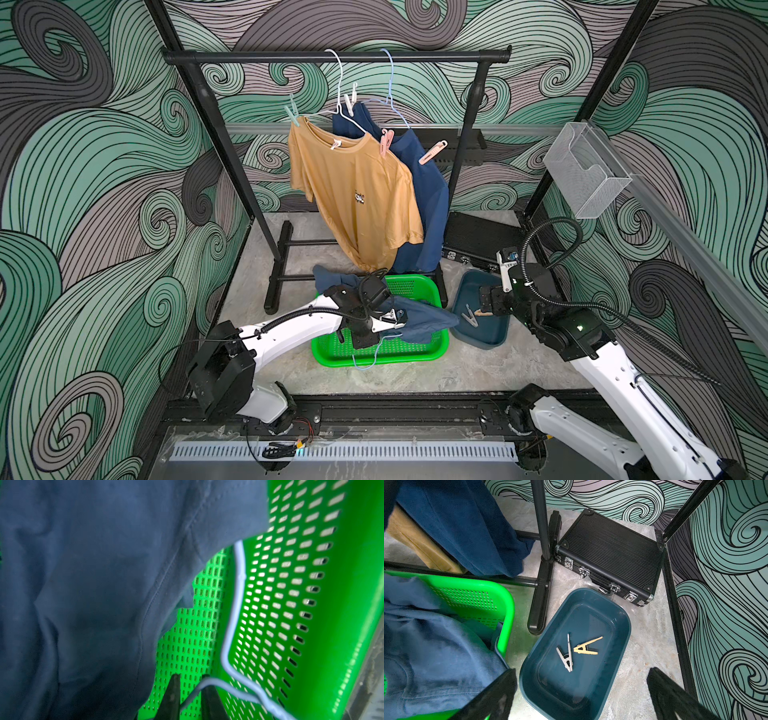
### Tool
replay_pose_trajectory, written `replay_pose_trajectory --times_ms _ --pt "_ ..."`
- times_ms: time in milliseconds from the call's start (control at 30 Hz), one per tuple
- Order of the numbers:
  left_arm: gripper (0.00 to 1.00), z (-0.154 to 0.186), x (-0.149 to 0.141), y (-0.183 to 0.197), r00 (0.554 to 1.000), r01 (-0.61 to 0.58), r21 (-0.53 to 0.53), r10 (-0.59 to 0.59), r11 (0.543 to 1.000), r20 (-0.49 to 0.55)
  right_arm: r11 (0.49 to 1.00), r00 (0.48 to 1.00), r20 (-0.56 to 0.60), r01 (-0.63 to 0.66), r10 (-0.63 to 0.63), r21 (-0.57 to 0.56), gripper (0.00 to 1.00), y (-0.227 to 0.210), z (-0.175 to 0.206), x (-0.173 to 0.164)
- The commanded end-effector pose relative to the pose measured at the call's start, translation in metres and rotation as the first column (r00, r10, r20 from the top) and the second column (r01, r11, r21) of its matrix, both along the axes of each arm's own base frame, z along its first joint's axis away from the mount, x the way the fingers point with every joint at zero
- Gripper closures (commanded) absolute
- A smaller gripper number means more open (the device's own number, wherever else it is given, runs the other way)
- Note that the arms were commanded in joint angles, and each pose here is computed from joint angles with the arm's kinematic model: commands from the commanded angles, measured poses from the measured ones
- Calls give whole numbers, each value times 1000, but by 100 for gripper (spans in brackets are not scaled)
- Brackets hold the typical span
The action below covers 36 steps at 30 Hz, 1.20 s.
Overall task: Remove the clothespins securing t-shirts to the hanger
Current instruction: Pick up the hanger from the basket, then remove the T-shirt from the hanger.
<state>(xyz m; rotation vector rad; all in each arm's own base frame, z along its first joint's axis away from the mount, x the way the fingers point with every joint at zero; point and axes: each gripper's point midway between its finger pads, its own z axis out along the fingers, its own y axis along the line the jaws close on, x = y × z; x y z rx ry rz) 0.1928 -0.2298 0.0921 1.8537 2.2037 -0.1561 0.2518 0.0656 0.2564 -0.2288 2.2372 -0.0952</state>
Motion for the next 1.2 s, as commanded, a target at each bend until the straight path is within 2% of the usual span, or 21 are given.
replay_pose_trajectory --times_ms 0,100,367,567,733,900,933,1033,1167 --pt "92 10 -6 0 999 48 -1 -48 999 -25 1000 1000 21 3 -3 -9 1 -3 6 -2" --pt "96 24 -6 5 998 66 16 -66 998 -1 1000 1000 21 2 -2 -6 1 -3 5 -3" --pt "100 80 -9 7 989 140 -19 -139 990 54 998 1000 13 -22 22 51 1 5 0 -6" --pt "100 115 -19 17 982 189 17 -189 982 20 975 989 30 -149 146 163 1 33 -3 -11" --pt "100 148 -10 26 982 177 2 -176 984 67 888 926 161 -373 341 267 1 68 0 -26" --pt "100 186 -2 28 969 210 -34 -203 977 138 758 814 350 -569 464 319 2 96 12 -43" --pt "100 192 -1 28 967 216 -37 -209 976 148 738 796 384 -591 468 325 2 99 17 -45" --pt "100 209 -3 28 963 229 -60 -217 972 159 725 793 405 -595 456 348 2 101 15 -43" --pt "100 219 -5 27 956 249 -81 -232 965 178 667 766 426 -636 482 389 4 114 17 -43"
